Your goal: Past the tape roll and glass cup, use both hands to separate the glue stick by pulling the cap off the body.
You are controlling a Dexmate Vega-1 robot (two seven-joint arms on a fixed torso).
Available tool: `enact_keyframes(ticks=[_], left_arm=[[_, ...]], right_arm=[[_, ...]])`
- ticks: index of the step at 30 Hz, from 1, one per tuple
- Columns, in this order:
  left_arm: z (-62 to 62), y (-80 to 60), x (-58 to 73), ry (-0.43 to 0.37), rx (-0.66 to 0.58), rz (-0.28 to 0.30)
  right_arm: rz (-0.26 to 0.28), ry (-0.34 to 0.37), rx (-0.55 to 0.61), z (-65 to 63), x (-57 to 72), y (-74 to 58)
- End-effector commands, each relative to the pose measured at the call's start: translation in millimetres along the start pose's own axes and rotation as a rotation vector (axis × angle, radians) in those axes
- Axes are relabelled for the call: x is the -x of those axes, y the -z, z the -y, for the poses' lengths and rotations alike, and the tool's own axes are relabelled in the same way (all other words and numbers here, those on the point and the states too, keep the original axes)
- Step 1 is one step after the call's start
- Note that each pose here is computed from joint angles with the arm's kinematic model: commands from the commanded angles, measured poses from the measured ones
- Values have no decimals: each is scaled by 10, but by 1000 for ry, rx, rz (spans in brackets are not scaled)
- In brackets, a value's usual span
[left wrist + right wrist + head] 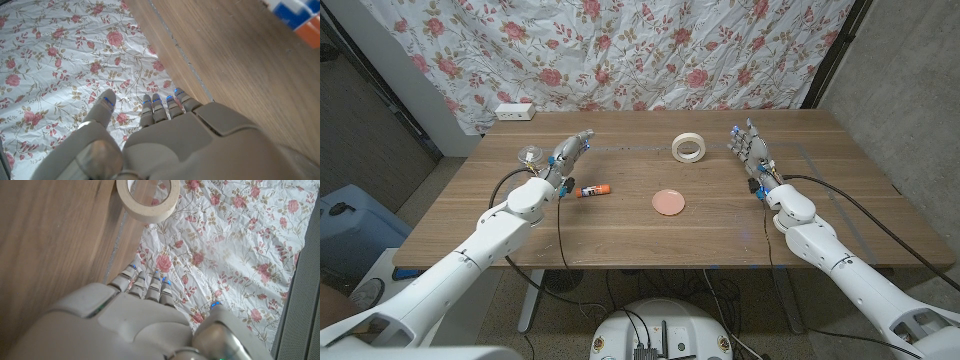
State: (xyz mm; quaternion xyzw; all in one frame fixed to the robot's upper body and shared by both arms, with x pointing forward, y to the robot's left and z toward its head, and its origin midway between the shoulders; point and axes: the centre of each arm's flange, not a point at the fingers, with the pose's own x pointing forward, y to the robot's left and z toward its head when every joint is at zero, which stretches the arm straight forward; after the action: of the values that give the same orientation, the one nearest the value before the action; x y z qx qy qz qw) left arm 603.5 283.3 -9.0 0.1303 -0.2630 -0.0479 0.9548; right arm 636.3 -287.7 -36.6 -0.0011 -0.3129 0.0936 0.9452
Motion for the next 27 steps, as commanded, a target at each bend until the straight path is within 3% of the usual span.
enact_keyframes(ticks=[1,7,20,27], left_arm=[[0,-211,209,-49,-208,-53],[11,-319,274,-53,-318,-98],[8,-503,436,-62,-494,-124],[8,-565,500,-63,-614,-181]], right_arm=[[15,-4,15,35,65,-8],[21,-2,19,38,77,-17],[31,7,10,55,61,1],[39,13,14,80,58,-9]])
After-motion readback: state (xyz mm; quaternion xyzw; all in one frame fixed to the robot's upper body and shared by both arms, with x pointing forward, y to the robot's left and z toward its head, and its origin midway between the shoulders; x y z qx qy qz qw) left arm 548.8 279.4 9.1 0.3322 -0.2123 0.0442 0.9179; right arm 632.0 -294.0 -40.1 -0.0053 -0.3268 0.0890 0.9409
